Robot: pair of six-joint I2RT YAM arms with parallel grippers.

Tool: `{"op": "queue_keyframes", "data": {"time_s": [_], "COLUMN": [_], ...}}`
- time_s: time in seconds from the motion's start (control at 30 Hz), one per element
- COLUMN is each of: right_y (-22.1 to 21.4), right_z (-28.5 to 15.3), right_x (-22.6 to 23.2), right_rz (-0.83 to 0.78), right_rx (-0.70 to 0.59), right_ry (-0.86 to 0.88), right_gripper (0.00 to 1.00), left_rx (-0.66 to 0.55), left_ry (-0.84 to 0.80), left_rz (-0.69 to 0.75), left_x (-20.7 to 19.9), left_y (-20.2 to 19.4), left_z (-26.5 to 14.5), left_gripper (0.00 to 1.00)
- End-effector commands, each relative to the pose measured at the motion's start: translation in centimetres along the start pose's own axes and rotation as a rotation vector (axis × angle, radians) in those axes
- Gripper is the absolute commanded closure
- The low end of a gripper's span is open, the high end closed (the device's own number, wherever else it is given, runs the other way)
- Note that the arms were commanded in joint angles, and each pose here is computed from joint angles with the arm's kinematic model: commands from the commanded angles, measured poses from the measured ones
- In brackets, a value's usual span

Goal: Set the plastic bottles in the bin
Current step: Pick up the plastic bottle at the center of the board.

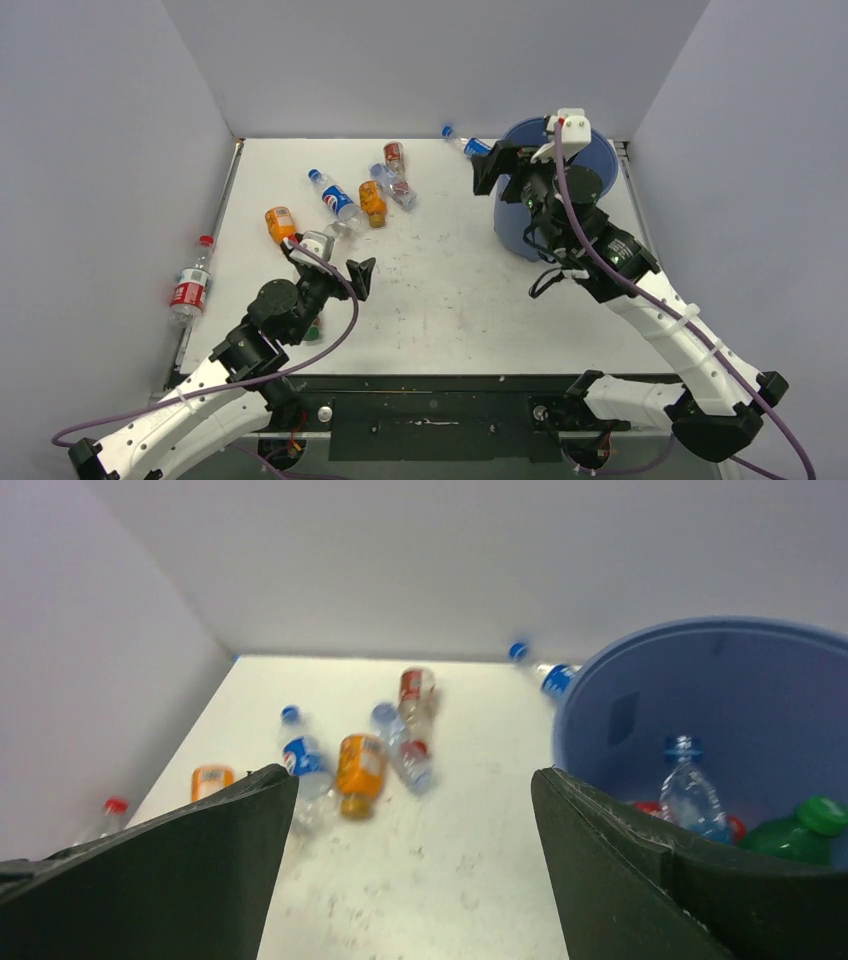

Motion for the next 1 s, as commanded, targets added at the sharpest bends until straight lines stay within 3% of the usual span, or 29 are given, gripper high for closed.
{"op": "queue_keyframes", "data": {"time_s": [0.0,0.2,0.3,0.57,0.7,0.97], "right_y": [-4.4,-10.8,-12.2,-16.6,-19.1,-21.4], "right_z": [-2.6,-4.1,-4.6,-4.4,-3.8,-5.0], "right_x": [1.8,2.6,2.1,0.5,-1.2,-2.8], "right_rz": [-0.055,0.031,0.124,0.117,0.058,0.073], "right_rx": [0.162,0.292,0.276,0.331,0.387,0.375], "right_ry": [0.105,0.251,0.288,0.313,0.202,0.229], "right_gripper": [0.1,0.1,0.1,0.1,0.1,0.1], "left_rx": [-0.039,-0.072,-0.055,0.256,0.339,0.465], "left_ry": [0.102,0.23,0.215,0.374,0.408,0.591], "left_rz": [-0.028,-0.104,-0.099,-0.088,-0.175,-0.329], "left_x": [1.3,2.8,2.6,2.6,2.2,4.5], "left_y": [1.9,2.5,2.4,0.1,-2.3,-7.0], "left_z": [-0.3,-0.9,-0.9,0.7,0.9,-1.5], "left_gripper": [0.04,0.04,0.04,0.04,0.04,0.03]}}
Point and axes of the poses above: each gripper's point midway between its finger pads, its own z axis out along the fingers, its own x axis along the line the jaws close on, y = z × x, the point moved 6 cm from there along -z, back along the fingers, and after that the axes turned 8 degrees about z, right-handed, at the moved point
